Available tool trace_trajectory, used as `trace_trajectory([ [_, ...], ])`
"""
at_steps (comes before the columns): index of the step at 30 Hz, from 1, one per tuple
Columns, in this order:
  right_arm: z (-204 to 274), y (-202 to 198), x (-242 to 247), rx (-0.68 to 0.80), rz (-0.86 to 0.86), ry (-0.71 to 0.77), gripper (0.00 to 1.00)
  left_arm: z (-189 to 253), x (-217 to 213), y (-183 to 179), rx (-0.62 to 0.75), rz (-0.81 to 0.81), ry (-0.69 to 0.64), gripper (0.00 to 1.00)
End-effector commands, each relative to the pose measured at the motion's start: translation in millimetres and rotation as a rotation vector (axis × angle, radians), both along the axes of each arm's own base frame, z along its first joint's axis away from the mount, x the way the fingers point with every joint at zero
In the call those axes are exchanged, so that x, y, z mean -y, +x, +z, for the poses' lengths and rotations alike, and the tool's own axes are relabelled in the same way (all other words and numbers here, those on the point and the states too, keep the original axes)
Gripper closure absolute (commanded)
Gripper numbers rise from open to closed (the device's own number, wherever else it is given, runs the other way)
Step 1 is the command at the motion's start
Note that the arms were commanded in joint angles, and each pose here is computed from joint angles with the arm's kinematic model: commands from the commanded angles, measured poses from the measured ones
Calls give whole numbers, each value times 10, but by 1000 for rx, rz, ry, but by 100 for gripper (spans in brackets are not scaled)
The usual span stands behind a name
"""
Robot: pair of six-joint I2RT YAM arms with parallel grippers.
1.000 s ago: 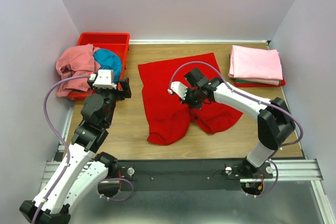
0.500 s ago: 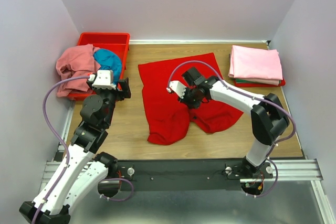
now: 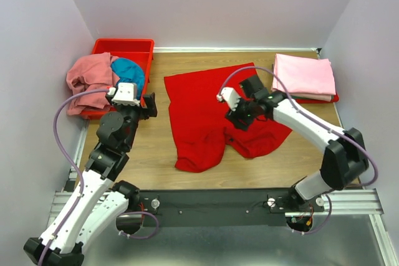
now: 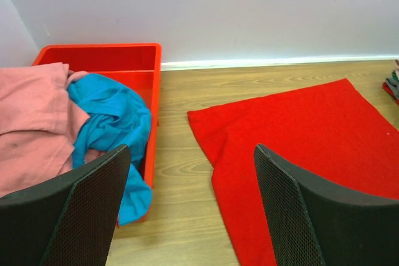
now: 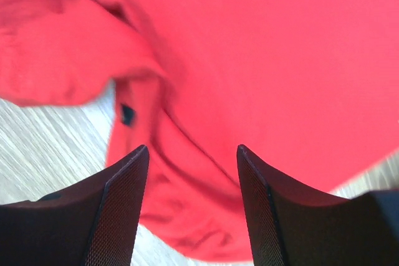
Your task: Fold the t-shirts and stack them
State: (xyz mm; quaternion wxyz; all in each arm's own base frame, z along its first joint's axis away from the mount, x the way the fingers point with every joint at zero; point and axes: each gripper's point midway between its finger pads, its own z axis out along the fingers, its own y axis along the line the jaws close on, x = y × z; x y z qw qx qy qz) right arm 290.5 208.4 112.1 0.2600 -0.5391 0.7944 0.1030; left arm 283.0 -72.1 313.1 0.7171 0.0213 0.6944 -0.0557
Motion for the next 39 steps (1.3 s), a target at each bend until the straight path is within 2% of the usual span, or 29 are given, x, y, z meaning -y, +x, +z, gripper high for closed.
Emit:
trace_trajectory([
  [1,148,25,266,-26,-93,115,34,-74,226,78,-20,-113,-8,13],
  [3,199,5,393,-35,-130,168,34,-75,307,139,-19,-158,-27,13],
  [8,292,-34,720,-59,-222,343,33,-284,715,355,-139,-328,-75,13],
  [9,301,-27,763,-52,-233,367,29,-311,788,394,-154,-352,-86,13],
  [15,285,-108,1008,-72,-307,547,28,-962,1123,967,-431,-377,-81,17],
  [17,326,-76,1083,-47,-331,546,28,-1036,1115,1150,-470,-335,-60,19],
  [21,306,-81,1124,-40,-339,540,28,-1606,1086,1462,-625,-251,-9,23],
  [23,301,-87,1126,-41,-340,541,28,-1689,1042,1564,-647,-216,2,24],
  [29,321,-72,1133,-35,-342,541,28,-1900,896,1709,-679,-135,28,24],
  [39,330,-89,1123,-35,-339,547,27,-2147,808,1724,-726,-108,44,24],
])
